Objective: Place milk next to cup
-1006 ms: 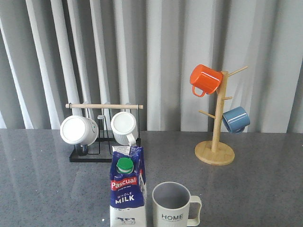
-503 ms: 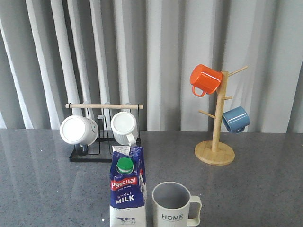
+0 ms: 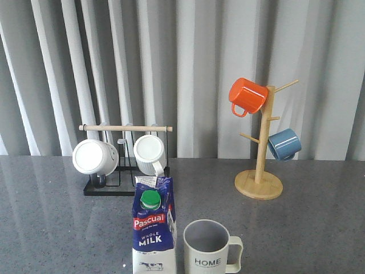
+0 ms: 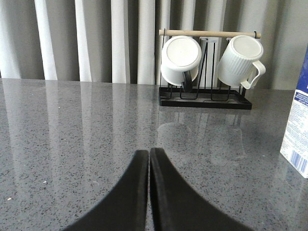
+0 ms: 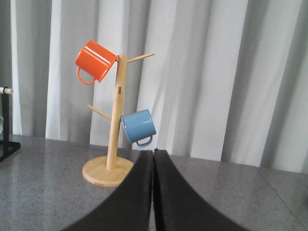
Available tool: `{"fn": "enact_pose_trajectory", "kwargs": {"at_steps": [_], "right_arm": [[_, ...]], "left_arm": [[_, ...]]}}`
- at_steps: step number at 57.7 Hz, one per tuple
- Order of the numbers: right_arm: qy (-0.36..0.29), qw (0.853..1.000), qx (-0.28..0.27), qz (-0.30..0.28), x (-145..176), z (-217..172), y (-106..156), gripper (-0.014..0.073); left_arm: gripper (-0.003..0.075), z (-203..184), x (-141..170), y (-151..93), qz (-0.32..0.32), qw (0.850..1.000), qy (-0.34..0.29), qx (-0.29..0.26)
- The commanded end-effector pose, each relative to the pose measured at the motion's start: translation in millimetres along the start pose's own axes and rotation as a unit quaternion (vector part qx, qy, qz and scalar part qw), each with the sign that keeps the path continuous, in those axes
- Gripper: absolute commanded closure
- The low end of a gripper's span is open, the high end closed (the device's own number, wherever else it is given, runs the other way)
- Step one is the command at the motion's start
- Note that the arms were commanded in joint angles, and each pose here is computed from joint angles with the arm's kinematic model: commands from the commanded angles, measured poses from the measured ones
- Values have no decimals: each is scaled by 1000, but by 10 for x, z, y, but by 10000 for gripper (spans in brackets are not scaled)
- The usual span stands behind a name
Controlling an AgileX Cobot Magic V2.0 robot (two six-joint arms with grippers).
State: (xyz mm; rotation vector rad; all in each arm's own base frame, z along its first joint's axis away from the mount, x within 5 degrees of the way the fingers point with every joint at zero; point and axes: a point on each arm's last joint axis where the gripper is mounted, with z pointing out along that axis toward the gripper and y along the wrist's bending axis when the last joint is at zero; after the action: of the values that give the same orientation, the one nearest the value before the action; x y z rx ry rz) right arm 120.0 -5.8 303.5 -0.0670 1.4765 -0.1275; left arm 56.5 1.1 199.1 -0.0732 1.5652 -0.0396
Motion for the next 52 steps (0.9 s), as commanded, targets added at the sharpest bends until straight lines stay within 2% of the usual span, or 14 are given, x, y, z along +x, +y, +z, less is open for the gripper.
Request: {"fn": "enact_pose_trajectory", "kwargs": {"at_steps": [1, 6, 13, 23, 29, 42, 52], "right_arm": [[-29, 999, 13, 30, 34, -183, -3, 603], [-45, 998, 23, 47, 212, -392, 12, 603], [-30, 998, 29, 46, 518, -605, 49, 603], [-3, 996, 30, 88, 797, -710, 83, 603], [6, 995, 29, 92, 930, -723, 100, 603], [10, 999, -11, 41, 938, -733, 147, 603], [10, 999, -10, 46, 938, -733, 146, 603]], "left_arm": [[728, -20, -128, -8, -9, 999, -49, 3], [728, -20, -128, -8, -9, 999, -49, 3], [728, -20, -128, -8, -9, 999, -49, 3], [728, -20, -128, -8, -9, 999, -49, 3], [728, -20, -128, -8, -9, 999, -49, 3], [728, -20, -128, -8, -9, 999, -49, 3], [728, -20, -128, -8, -9, 999, -49, 3]]}}
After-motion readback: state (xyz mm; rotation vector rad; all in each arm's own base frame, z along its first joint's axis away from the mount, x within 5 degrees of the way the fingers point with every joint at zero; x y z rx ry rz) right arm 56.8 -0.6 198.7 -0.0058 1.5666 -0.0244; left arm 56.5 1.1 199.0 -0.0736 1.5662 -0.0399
